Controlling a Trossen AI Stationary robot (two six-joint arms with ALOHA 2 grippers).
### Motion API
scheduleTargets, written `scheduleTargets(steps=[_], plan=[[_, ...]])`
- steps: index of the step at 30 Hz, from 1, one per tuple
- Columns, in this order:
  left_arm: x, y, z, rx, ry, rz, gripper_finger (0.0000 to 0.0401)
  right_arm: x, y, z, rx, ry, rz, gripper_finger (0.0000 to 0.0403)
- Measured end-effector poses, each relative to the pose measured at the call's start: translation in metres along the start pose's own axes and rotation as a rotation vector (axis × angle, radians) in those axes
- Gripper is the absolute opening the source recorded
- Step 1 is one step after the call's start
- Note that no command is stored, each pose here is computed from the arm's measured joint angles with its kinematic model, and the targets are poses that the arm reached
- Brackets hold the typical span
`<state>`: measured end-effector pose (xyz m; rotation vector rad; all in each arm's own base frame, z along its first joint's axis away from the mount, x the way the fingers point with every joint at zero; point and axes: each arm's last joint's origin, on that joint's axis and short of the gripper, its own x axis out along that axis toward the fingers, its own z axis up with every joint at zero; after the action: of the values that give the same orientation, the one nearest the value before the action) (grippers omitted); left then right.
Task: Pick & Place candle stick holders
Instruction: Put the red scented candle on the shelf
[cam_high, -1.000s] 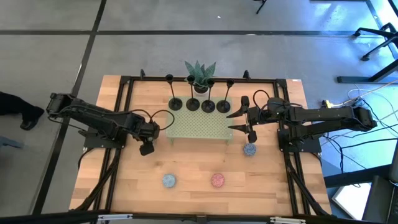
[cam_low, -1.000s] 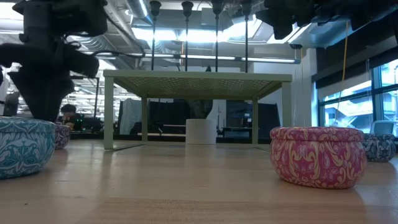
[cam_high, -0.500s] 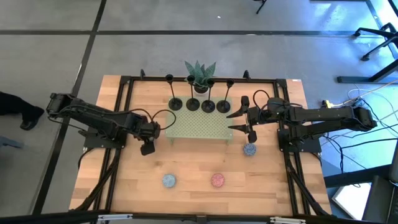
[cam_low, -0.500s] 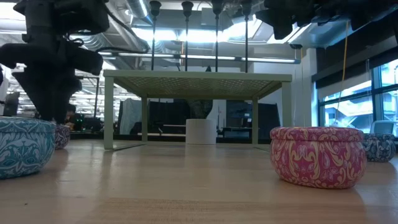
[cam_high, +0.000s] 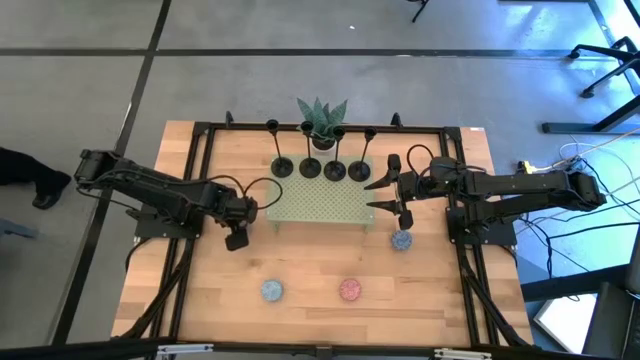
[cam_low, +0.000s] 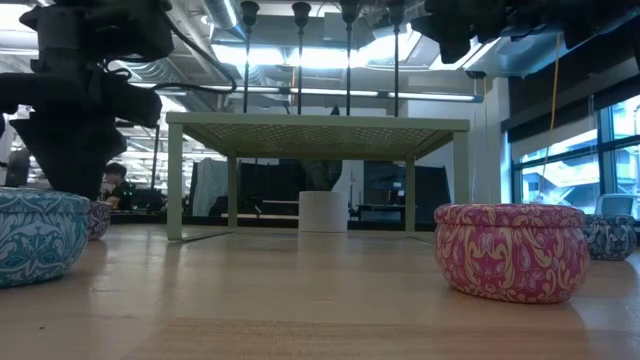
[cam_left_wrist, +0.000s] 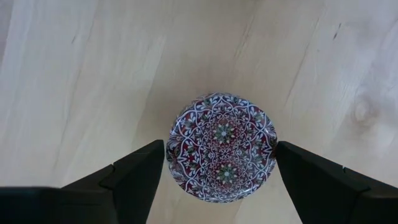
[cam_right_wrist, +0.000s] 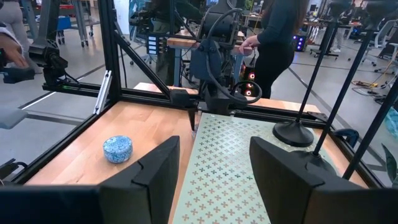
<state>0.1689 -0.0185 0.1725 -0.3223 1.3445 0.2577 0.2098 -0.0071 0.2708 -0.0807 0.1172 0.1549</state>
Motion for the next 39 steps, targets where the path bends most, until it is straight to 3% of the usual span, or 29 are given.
scheduleTargets(steps=[11,39], plan=[[-0.0001,-0.0018,-0.0008,0.000,0.031,-0.060,0.0329,0.0000,-0.0001,0.0000,0.000,0.000,0.000,0.0199],[0.0087,-0.0052,0.0049,-0.063,0.030,-0.039,0.0329,0.0000,0.0000,-0.0008,0.002,0.008,0.000,0.0199]])
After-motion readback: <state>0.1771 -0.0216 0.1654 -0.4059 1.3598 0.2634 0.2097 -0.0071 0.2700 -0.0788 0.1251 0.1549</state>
